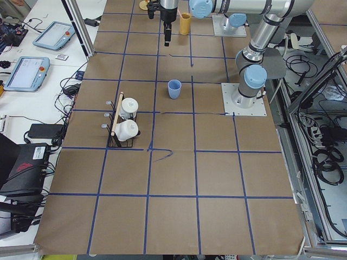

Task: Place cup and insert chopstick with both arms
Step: 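Lower left gripper over light blue cup while right gripper descends to pink chopstick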

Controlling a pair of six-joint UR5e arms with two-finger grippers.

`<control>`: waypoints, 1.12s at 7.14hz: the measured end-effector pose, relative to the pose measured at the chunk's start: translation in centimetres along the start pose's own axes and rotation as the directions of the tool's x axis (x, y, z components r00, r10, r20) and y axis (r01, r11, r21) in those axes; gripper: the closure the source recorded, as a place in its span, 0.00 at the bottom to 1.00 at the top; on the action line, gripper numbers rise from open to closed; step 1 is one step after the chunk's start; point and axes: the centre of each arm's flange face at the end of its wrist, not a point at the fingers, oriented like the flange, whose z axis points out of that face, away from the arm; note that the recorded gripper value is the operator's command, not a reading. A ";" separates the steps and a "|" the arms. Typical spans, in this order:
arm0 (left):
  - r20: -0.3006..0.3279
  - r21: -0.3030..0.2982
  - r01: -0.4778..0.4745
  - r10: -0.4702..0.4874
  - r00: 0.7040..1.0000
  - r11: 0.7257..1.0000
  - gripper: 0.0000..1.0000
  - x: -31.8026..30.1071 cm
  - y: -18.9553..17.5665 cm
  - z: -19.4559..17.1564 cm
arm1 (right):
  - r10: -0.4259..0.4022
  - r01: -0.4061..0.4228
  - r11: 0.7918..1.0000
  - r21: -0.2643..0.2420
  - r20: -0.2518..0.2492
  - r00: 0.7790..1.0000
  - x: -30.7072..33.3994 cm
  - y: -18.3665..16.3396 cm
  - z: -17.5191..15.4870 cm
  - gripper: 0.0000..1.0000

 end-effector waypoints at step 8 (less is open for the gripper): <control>0.042 -0.105 -0.037 0.042 0.998 0.994 1.00 -3.3 4.2 23.8 | -0.118 0.110 0.984 -0.140 -0.051 0.992 -0.9 3.2 12.1 0.22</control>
